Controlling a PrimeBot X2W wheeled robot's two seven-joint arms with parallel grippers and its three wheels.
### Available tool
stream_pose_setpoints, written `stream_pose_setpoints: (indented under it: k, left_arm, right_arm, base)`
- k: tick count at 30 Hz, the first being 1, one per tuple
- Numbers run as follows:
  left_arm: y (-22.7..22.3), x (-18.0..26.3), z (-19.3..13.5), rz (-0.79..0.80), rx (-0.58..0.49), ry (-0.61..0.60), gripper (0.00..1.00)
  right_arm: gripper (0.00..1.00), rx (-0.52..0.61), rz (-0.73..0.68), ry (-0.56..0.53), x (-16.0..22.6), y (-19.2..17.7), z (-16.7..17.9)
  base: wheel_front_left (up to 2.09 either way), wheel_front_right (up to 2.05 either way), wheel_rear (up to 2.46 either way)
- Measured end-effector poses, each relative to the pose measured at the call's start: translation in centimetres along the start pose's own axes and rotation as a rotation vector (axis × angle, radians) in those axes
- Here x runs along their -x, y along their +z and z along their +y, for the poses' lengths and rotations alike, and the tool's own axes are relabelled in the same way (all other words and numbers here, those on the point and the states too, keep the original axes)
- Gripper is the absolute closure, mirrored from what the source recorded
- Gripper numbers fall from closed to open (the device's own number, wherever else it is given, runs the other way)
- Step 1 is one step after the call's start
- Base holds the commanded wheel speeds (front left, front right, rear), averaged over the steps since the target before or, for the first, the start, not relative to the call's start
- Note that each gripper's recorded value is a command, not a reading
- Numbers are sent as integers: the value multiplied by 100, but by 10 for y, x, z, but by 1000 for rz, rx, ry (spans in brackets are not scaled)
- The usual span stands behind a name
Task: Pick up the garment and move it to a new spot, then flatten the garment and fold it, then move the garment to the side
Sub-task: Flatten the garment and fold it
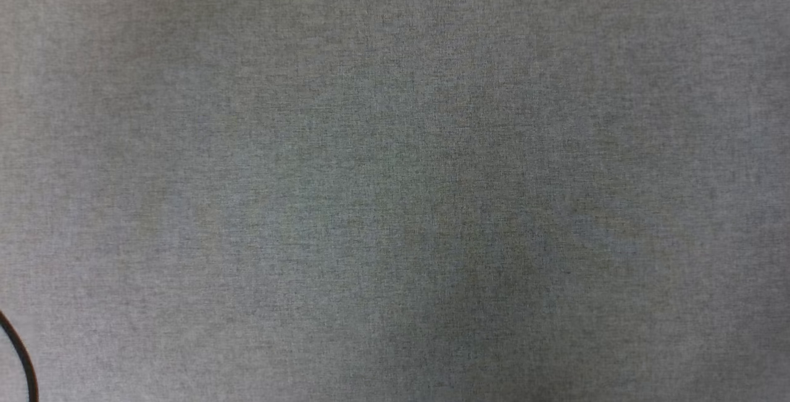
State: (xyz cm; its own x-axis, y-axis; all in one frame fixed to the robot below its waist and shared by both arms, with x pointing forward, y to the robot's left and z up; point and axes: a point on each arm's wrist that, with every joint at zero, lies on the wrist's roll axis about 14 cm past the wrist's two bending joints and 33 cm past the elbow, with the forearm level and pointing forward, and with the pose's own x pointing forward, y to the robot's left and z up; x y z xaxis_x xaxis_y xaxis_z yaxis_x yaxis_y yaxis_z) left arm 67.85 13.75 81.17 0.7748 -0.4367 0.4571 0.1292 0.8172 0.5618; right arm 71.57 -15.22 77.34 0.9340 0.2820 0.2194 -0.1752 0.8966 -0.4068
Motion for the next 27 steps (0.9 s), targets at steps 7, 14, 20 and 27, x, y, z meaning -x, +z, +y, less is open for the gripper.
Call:
stream_pose_setpoints:
  k: [7, 14, 20, 27]
  left_arm:
    - [-21, -7, -1, 20, 12, 2, 100]
    - [-96, 22, -47, 168, 79, -78, 100]
    - [-142, 65, -94, 284, 148, -156, 100]
    - [-162, 137, -144, 394, 233, -213, 100]
  right_arm:
    - [100, -6, 16, 23, -14, -19, 13]
    - [100, -41, 127, 119, -5, -89, 55]
    - [100, -89, 214, 209, 23, -144, 96]
    - [100, -161, 320, 272, 81, -189, 124]
  base:
    - [0, 0, 0]
    - [0, 0, 0]
    - [0, 0, 0]
    - [0, 0, 0]
